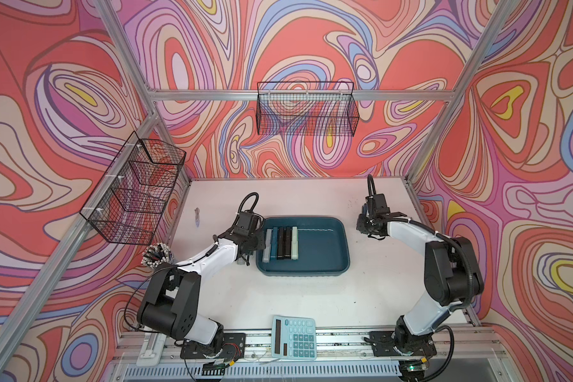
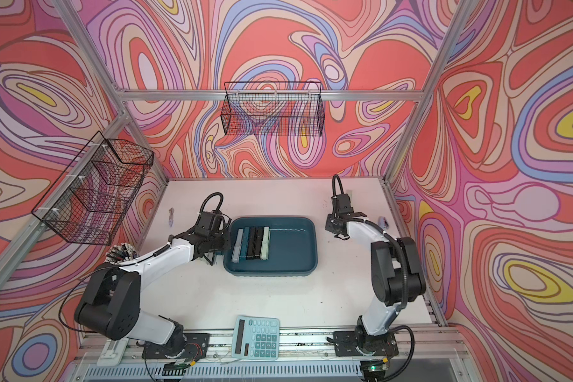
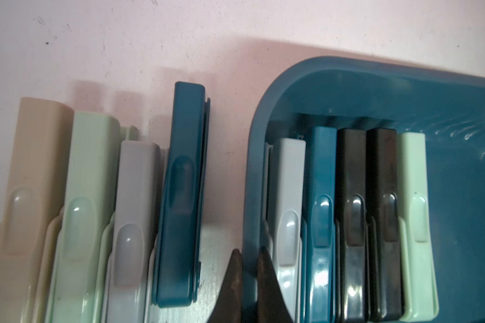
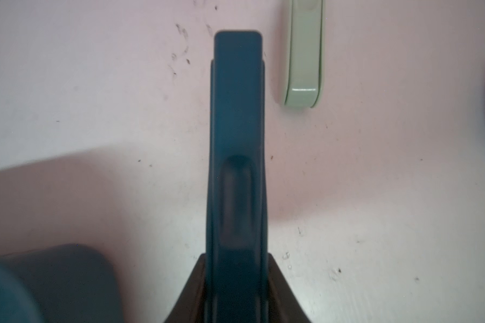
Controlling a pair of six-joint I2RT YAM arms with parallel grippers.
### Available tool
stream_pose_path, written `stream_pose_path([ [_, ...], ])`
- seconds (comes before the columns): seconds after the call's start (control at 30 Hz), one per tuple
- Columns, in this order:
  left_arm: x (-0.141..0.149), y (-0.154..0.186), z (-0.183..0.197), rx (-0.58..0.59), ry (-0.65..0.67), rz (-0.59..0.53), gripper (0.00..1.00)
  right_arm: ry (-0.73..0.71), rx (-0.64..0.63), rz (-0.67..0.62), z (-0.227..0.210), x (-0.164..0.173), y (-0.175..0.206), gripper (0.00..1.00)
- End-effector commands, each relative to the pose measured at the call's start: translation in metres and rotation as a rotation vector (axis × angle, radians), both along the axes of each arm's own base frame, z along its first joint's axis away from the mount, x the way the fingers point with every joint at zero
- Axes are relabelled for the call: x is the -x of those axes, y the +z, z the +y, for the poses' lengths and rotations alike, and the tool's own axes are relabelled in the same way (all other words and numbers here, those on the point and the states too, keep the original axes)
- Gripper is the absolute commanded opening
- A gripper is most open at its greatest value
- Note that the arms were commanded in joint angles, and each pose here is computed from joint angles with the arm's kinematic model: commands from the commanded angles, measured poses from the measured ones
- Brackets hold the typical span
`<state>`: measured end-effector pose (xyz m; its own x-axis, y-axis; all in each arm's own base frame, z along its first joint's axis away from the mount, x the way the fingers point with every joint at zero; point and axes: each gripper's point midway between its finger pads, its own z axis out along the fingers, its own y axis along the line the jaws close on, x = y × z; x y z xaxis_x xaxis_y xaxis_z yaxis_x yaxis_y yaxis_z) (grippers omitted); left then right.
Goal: Put the pruning pliers into the storage box
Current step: Pick up the pruning pliers from the center of the board, then place the pruning pliers in the storage box.
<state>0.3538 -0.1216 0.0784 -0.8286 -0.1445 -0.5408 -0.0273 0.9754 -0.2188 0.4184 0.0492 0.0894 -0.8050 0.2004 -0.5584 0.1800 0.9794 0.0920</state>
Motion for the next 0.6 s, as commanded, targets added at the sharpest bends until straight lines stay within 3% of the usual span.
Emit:
stream_pose_path([
  [0.0,0.003,0.003,0.000,0.003,-0.001,0.000,0.06,0.026,0.018,-0.027,0.012,0.015,0.026,0.25],
  [0.2,0.001,0.004,0.001,-0.006,0.000,-0.002,0.06,0.082,-0.068,-0.064,0.054,0.042,0.060,0.25],
  [0.33,-0.003,-0.001,-0.006,0.029,0.000,0.007,0.06,0.125,-0.143,-0.121,0.104,0.057,0.074,0.25],
  [0.57,-0.005,-0.005,-0.011,0.063,0.001,0.011,0.06,0.245,-0.205,-0.116,0.174,0.082,0.059,0.24],
])
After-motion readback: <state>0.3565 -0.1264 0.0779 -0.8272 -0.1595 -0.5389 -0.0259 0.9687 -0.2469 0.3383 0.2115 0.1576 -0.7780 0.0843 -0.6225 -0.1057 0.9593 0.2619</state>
